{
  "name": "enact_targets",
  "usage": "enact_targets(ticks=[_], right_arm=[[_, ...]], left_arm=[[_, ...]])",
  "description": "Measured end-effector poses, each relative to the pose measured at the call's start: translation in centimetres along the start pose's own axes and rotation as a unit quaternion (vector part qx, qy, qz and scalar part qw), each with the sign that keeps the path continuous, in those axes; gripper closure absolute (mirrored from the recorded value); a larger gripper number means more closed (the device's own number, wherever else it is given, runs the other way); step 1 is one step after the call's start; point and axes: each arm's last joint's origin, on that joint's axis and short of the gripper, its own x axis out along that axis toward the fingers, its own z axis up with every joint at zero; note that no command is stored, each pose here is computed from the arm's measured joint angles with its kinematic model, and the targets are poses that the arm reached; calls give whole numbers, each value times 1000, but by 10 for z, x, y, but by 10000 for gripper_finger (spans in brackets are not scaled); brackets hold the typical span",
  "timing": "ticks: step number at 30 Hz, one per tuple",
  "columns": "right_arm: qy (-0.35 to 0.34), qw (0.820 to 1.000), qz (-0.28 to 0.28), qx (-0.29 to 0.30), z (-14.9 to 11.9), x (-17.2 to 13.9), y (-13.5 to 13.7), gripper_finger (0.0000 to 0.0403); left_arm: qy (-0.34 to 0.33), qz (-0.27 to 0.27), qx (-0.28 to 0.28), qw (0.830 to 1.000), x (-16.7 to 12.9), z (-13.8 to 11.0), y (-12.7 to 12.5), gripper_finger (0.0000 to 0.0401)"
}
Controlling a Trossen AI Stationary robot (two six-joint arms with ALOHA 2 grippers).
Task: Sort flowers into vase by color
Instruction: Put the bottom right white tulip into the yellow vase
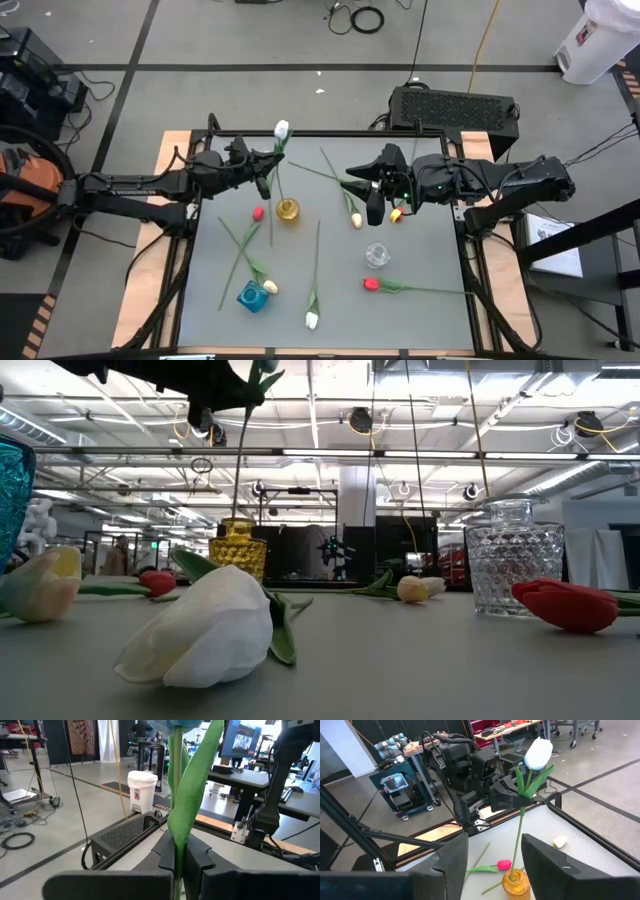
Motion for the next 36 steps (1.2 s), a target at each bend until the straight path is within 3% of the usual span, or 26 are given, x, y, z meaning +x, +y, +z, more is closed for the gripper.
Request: enact_targets(ticks=[36], right_arm=[[0, 1000, 0, 0, 0, 0, 0, 227]], left_arm=[[35, -8, -8, 999, 18, -17, -5, 392]])
